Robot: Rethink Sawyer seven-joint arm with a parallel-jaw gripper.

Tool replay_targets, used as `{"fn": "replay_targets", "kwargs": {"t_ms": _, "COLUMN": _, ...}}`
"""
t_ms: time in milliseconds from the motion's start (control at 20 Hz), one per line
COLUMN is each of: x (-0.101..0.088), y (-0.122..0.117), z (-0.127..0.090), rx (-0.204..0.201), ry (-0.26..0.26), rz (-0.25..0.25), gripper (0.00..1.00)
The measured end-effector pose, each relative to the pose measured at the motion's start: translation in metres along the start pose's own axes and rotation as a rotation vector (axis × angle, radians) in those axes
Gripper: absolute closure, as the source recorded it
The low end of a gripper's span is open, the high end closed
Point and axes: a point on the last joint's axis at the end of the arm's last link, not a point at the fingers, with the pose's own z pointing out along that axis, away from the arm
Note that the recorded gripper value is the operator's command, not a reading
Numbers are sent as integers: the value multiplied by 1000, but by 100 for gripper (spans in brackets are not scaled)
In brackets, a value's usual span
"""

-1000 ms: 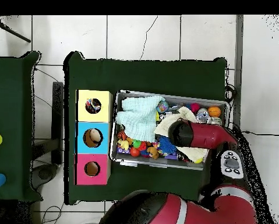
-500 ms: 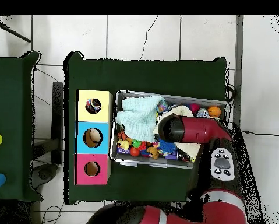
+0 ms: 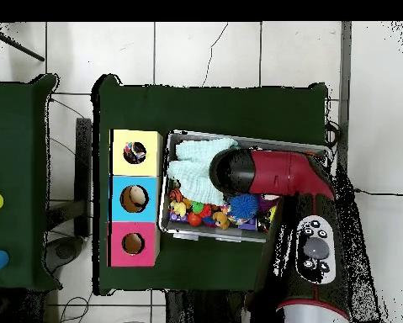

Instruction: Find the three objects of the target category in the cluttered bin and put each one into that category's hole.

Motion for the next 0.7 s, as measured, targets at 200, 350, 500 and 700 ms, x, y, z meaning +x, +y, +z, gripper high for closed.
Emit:
{"fn": "replay_targets", "kwargs": {"t_ms": 200, "x": -1, "y": 12, "z": -23, "rx": -18, "ry": 27, "rz": 12, "gripper": 100}}
{"fn": "replay_targets", "kwargs": {"t_ms": 350, "x": 0, "y": 21, "z": -35, "rx": -32, "ry": 39, "rz": 15, "gripper": 100}}
{"fn": "replay_targets", "kwargs": {"t_ms": 500, "x": 2, "y": 37, "z": -49, "rx": -55, "ry": 36, "rz": 9, "gripper": 100}}
{"fn": "replay_targets", "kwargs": {"t_ms": 700, "x": 10, "y": 63, "z": -63, "rx": -86, "ry": 32, "rz": -7, "gripper": 100}}
